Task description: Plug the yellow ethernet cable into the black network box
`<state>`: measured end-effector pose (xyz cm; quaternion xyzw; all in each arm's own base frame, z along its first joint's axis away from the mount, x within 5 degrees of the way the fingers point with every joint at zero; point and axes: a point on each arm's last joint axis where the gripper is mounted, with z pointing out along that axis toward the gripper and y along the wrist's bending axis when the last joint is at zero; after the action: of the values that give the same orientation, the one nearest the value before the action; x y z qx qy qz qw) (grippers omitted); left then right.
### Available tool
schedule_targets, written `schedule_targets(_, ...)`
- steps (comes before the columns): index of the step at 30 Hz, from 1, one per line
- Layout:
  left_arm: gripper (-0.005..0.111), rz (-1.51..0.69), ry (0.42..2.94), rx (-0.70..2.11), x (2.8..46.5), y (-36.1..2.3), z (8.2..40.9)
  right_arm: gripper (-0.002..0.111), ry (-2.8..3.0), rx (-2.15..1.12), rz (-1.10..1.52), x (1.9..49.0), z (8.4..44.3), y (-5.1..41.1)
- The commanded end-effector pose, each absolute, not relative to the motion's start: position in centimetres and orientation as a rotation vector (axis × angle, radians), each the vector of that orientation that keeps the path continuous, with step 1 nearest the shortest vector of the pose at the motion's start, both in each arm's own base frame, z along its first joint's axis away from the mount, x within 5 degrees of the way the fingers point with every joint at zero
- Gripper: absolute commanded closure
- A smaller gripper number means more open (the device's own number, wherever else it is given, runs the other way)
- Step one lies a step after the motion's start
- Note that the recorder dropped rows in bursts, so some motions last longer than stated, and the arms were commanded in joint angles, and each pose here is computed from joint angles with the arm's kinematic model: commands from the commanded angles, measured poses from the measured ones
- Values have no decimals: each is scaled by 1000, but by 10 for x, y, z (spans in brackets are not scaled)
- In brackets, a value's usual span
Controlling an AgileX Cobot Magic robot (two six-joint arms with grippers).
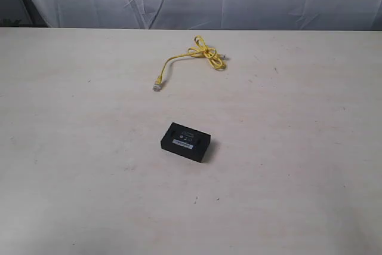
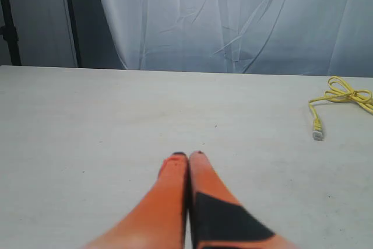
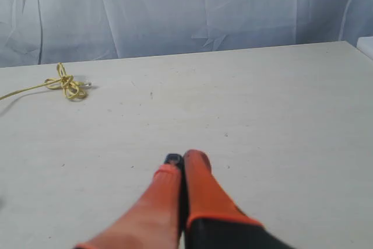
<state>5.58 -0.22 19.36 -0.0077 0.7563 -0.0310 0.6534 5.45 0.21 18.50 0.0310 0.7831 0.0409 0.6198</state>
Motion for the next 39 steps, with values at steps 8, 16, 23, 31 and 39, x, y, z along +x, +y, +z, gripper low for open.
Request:
schedule_targets(8,107,-65,1709,-20,56,-2,193,108,1743,86,99,55,190,2)
schedule_targets(16,107,-65,1715,-20,55,-2,192,108,1112,468,432,49,239,-13)
schedule_targets(23,107,-65,1715,-20,55,-2,192,108,1051,305,391,46,297,-5)
schedule_targets(31,107,-65,1715,-20,55,-2,192,108,1306,90,161,112,361,2)
schedule_targets(39,107,-65,1715,-20,55,-2,192,108,1668,-16,-62,200,384,-3)
